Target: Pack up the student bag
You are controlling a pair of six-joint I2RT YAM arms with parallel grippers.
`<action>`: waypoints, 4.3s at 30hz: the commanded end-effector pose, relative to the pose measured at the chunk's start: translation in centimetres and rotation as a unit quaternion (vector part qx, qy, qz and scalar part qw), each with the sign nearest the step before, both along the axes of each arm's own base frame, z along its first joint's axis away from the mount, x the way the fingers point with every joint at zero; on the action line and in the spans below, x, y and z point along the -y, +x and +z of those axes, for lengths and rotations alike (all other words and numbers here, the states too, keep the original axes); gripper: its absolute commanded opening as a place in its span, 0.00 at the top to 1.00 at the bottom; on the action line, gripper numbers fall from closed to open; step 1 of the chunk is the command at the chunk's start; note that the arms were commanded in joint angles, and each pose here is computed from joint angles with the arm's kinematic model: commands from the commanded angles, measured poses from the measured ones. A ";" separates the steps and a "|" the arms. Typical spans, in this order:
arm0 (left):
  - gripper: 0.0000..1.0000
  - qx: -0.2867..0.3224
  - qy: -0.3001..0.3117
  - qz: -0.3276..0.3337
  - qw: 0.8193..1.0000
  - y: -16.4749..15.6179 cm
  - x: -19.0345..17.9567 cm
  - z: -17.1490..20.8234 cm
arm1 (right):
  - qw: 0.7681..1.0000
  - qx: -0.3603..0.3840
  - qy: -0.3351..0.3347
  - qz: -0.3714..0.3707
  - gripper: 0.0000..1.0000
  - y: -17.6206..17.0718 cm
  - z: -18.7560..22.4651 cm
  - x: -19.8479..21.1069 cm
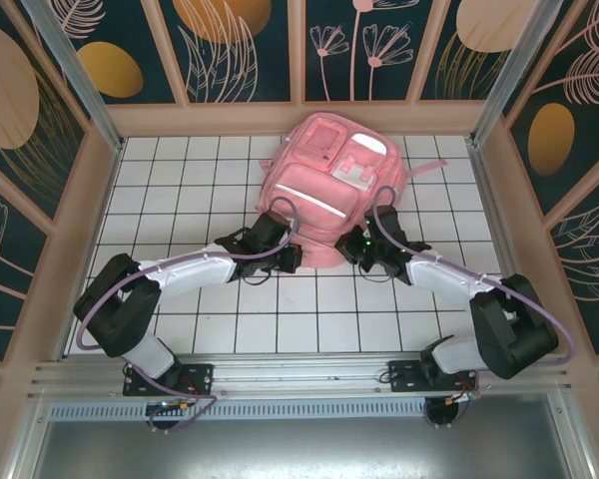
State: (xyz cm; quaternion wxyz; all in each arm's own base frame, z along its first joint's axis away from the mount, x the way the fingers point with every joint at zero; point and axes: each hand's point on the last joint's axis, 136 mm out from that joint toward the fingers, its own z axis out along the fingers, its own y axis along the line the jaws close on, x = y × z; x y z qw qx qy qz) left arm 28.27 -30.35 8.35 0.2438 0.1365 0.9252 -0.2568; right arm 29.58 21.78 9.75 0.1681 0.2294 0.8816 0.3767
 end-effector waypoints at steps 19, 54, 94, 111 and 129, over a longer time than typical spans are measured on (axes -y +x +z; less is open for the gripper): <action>1.00 -0.020 -0.005 -0.006 1.000 -0.2 -0.1 -0.7 | 0.984 0.010 -0.138 -0.112 1.00 1.7 -0.1 14.5; 1.00 0.004 -0.103 -0.134 0.986 -3.7 10.9 5.5 | 0.970 -0.123 0.140 -0.156 0.52 -5.2 1.7 2.5; 1.00 0.018 0.029 -0.043 0.999 -1.2 5.9 0.7 | 0.961 -0.043 0.078 -0.263 1.00 -2.0 2.2 11.0; 0.99 -0.012 -0.010 -0.098 0.995 -3.6 6.9 0.7 | 0.970 -0.042 0.107 -0.215 1.00 -1.7 2.2 8.8; 0.97 -0.004 0.056 -0.072 0.996 -3.2 4.3 -2.1 | 0.976 -0.036 0.096 -0.193 1.00 -1.7 2.1 7.1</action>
